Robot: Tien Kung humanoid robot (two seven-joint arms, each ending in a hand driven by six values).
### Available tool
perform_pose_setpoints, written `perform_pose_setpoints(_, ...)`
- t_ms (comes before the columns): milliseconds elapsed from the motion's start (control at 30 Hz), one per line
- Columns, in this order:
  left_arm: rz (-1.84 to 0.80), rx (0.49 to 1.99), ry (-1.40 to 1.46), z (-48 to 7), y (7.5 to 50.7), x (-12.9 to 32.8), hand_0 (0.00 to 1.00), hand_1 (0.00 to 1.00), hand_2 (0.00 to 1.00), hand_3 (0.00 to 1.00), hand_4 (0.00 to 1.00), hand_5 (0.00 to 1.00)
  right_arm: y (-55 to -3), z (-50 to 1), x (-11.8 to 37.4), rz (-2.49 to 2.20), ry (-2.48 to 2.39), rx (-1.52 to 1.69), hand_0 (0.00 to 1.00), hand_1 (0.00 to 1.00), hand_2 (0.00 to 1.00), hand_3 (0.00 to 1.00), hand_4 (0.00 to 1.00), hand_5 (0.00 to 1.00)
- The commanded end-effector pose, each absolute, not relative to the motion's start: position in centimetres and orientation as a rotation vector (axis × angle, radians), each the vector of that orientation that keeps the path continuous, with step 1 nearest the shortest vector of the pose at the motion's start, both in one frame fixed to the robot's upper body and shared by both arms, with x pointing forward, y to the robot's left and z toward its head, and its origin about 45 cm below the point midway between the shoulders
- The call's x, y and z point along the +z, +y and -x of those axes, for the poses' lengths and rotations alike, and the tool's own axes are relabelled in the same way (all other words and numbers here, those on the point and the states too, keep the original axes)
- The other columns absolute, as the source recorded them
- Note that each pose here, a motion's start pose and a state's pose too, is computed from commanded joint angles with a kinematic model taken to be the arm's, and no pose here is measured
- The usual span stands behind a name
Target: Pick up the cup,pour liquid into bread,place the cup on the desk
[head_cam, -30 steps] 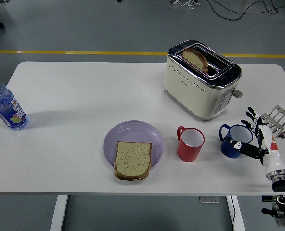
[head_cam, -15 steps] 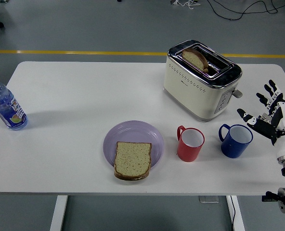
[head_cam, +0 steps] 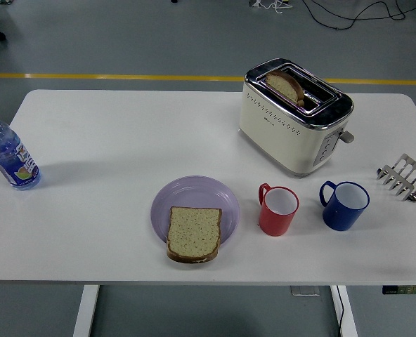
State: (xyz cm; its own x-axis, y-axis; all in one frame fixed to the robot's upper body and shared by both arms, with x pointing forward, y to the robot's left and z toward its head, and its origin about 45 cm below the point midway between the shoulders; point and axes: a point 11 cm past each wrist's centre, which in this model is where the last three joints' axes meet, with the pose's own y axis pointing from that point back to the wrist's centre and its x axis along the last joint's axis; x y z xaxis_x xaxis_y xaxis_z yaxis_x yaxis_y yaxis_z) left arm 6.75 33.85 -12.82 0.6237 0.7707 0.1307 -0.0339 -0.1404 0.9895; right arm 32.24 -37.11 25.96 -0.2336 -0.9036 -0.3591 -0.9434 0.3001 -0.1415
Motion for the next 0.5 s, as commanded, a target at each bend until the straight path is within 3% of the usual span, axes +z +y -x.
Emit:
perform_pose_setpoints(100, -1.568, 0.783, 0.634, -6.7, 33.9, -12.8, 0.668, 0.736, 0.737, 0.63, 0.395, 0.998, -38.3, -32.0, 25.8, 1.573, 2.169, 0.265, 0.804, 0.716, 0.792, 0.806, 0.811, 0.228)
perform_pose_setpoints(133, -1.568, 0.783, 0.634, -6.7, 33.9, -12.8, 0.668, 0.736, 0.737, 0.629, 0.394, 0.998, -38.8, -32.0, 25.7, 1.54, 2.153, 0.316, 0.723, 0.65, 0.715, 0.717, 0.784, 0.231)
perform_pose_setpoints(300, -1.569, 0.779, 0.637, -6.5, 33.8, -12.9, 0.668, 0.736, 0.737, 0.629, 0.394, 0.998, -40.0, -31.7, 24.0, 1.414, 2.072, 0.595, 0.723, 0.65, 0.715, 0.717, 0.784, 0.231)
perform_pose_setpoints(333, -1.569, 0.778, 0.637, -6.5, 33.8, -12.9, 0.668, 0.736, 0.737, 0.629, 0.396, 0.998, -40.0, -31.7, 23.7, 1.392, 2.048, 0.656, 0.655, 0.587, 0.634, 0.613, 0.716, 0.185)
perform_pose_setpoints(500, -1.569, 0.774, 0.638, -6.3, 33.7, -12.9, 0.668, 0.736, 0.737, 0.629, 0.396, 0.998, -40.2, -31.6, 22.6, 1.381, 1.998, 0.808, 0.655, 0.587, 0.634, 0.613, 0.716, 0.185)
